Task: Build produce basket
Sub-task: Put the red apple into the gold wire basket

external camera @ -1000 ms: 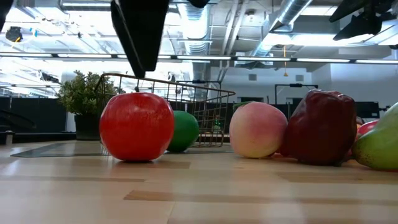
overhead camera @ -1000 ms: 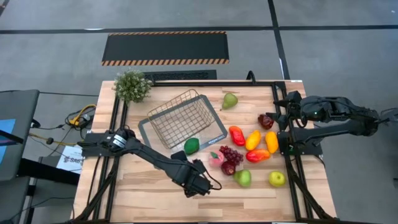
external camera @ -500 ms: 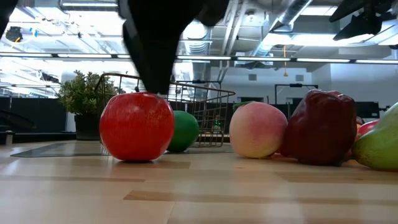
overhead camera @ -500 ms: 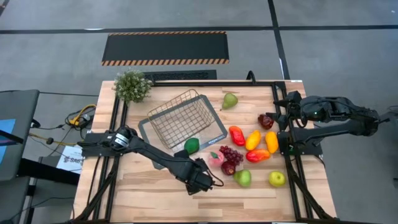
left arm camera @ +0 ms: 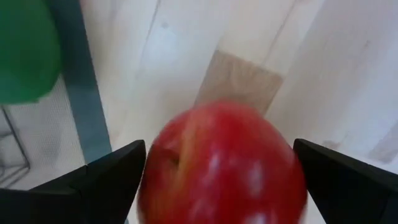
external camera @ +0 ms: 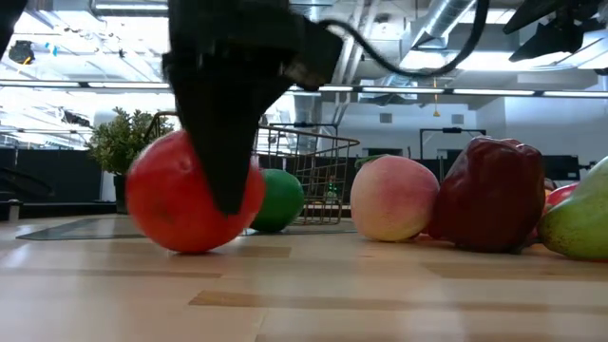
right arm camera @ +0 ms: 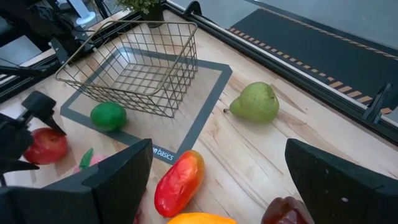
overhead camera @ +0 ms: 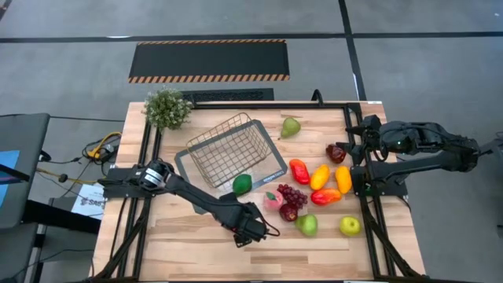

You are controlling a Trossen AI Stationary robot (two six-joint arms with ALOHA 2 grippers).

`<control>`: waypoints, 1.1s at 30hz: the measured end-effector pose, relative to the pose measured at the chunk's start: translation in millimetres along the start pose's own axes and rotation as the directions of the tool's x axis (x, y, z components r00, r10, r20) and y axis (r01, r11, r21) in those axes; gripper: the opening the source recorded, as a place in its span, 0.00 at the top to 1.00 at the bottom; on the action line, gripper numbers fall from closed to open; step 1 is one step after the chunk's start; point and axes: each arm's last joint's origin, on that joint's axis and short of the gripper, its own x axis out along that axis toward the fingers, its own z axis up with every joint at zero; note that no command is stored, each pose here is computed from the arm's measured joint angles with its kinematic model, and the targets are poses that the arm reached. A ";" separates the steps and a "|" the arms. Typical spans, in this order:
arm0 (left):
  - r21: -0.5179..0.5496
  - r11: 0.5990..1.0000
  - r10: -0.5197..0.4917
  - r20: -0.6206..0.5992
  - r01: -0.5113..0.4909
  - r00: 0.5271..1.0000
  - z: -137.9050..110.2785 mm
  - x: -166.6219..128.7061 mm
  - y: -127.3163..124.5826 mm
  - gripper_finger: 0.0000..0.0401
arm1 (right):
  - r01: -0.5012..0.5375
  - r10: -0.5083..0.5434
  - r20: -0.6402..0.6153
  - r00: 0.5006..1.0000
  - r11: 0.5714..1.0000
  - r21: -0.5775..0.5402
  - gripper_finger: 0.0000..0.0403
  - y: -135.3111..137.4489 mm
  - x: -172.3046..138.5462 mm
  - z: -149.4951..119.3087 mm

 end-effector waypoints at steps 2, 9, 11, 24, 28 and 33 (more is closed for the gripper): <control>-0.004 1.000 -0.012 0.007 0.012 1.000 0.6 2.1 -0.6 0.02 | 0.000 0.000 0.000 1.000 1.000 0.000 0.04 0.0 0.0 0.0; -0.015 0.999 -0.047 -0.018 0.046 0.999 2.2 2.5 -0.1 0.10 | 0.000 0.000 0.000 1.000 1.000 0.000 0.04 0.0 0.0 0.0; -0.015 0.998 -0.057 -0.024 0.056 0.998 1.9 2.4 -0.8 0.15 | 0.000 0.000 0.000 1.000 1.000 -0.001 0.04 0.0 0.0 0.0; 0.041 0.999 -0.026 0.027 0.025 0.999 12.3 -19.0 2.3 0.35 | 0.005 -0.005 -0.007 1.000 1.000 -0.006 0.04 -0.5 0.0 -0.8; 0.138 0.990 0.015 0.021 -0.018 1.000 15.2 -56.8 8.0 0.25 | 0.014 -0.014 -0.023 1.000 1.000 -0.015 0.04 -1.5 0.0 -2.4; 0.140 0.990 0.031 0.017 -0.033 0.999 13.5 -103.5 17.2 0.13 | 0.014 -0.014 -0.023 1.000 1.000 -0.015 0.04 -1.4 0.0 -2.4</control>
